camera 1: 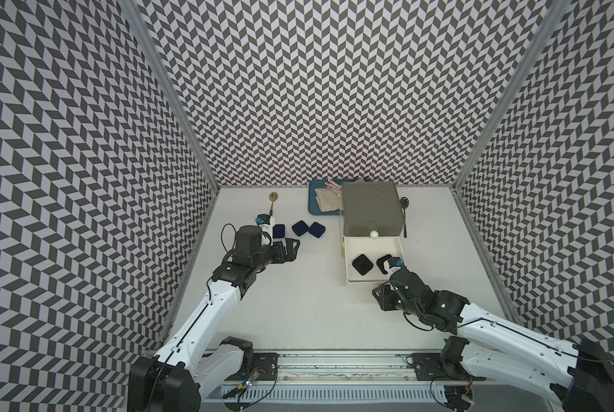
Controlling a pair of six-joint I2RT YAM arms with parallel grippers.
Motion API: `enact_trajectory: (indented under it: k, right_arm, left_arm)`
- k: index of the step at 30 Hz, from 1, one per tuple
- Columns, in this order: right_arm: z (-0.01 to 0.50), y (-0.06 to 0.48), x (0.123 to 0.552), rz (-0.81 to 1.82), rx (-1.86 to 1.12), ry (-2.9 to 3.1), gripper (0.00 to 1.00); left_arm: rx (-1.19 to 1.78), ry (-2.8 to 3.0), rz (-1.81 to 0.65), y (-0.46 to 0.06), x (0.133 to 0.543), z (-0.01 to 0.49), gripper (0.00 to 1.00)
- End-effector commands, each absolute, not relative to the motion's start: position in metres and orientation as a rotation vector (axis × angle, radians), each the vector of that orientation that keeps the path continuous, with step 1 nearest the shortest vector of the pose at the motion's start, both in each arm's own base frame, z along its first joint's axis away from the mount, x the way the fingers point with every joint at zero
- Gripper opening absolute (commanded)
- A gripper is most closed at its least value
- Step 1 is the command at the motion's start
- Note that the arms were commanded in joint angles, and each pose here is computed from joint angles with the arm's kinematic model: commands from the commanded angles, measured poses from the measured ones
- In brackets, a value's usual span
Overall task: Place the brooch boxes into the drawer by color
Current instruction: Close the drawer in the storage box.
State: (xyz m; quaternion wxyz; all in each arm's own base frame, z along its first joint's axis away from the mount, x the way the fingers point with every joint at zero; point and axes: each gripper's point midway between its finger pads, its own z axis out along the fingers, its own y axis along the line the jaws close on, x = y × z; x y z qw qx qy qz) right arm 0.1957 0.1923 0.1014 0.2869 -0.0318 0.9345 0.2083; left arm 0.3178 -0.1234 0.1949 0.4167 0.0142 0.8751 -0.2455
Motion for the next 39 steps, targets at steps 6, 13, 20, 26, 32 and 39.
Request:
enact_trajectory:
  k: [6,13,20,26,32,39]
  right_arm:
    - [0.141,0.192,0.230,0.489,-0.046,2.346,0.11]
    - [0.154,0.191,0.248,0.485,-0.046,2.317,0.11]
    - [0.165,0.194,0.268,0.501,-0.061,2.298,0.11]
    - [0.167,0.203,0.262,0.538,-0.129,2.341,0.17]
    - [0.160,0.196,0.240,0.585,-0.165,2.360,0.37]
    - [0.132,0.184,0.228,0.569,-0.135,2.395,0.45]
  left_arm:
    - [0.059,2.169,-0.617,-0.123,0.319,0.205,1.00]
    - [0.060,2.171,-0.613,-0.122,0.318,0.204,1.00]
    - [0.056,2.174,-0.612,-0.120,0.318,0.202,1.00]
    - [0.053,2.178,-0.605,-0.118,0.316,0.199,1.00]
    - [0.050,2.180,-0.603,-0.117,0.316,0.197,1.00]
    - [0.046,2.171,-0.623,-0.119,0.317,0.201,1.00]
